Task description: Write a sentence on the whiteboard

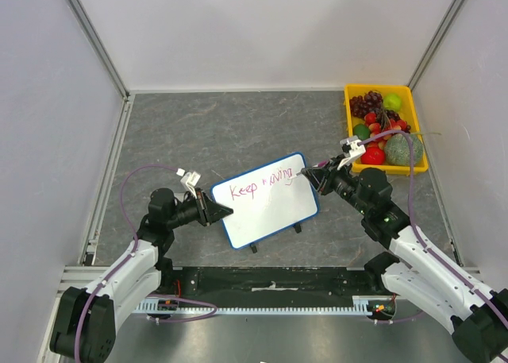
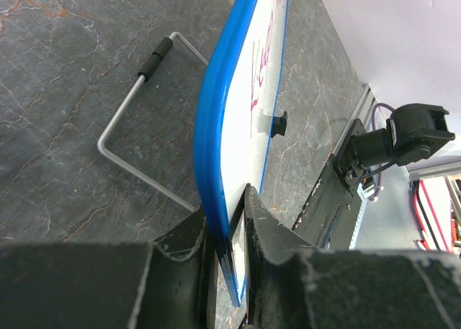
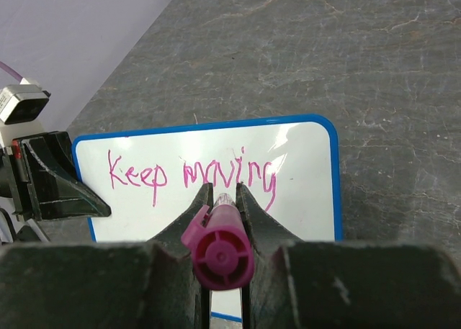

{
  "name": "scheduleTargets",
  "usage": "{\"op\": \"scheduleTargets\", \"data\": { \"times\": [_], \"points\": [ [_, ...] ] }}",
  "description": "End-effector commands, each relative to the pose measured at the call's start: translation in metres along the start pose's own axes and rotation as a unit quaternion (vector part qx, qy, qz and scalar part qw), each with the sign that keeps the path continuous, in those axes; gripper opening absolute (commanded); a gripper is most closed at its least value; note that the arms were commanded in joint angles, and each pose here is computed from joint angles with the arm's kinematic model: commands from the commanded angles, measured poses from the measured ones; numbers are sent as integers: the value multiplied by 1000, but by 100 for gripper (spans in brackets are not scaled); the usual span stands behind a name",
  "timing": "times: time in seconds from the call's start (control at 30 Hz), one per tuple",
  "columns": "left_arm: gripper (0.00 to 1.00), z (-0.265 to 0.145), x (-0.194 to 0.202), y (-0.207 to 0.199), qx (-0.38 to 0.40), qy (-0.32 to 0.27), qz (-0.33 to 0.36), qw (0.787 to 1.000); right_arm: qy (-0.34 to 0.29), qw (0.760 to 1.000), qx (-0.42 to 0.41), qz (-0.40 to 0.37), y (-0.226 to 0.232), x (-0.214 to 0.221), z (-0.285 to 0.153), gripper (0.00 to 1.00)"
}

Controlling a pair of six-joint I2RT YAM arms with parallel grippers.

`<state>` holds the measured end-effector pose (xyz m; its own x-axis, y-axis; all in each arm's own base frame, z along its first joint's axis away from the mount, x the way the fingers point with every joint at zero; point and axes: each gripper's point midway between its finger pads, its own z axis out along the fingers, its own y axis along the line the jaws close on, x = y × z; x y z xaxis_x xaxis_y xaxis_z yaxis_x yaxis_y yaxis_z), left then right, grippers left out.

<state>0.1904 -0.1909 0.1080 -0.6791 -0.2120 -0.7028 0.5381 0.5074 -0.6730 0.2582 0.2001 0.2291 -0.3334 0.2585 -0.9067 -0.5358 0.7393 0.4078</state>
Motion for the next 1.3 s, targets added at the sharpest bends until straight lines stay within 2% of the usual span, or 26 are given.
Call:
{"op": "scheduleTargets", "data": {
  "times": [0.0,0.37,0.73,1.03,1.27],
  "points": [
    [2,1,-7,12,-23,-18,41,999,-8,1000,-13,-17,5,-6,-2,0],
    [2,1,-7,14,-27,-19,39,999,-3,999,-45,-10,23,4,3,0],
    [2,1,-8,14,-27,-21,39,999,8,993,-112,-26,89,30,13,0],
    [2,1,-8,13,-27,-21,40,999,2,991,-129,-27,126,43,28,0],
    [2,1,-8,13,-26,-22,42,999,13,993,-113,-38,133,63,39,0]
  ]
}}
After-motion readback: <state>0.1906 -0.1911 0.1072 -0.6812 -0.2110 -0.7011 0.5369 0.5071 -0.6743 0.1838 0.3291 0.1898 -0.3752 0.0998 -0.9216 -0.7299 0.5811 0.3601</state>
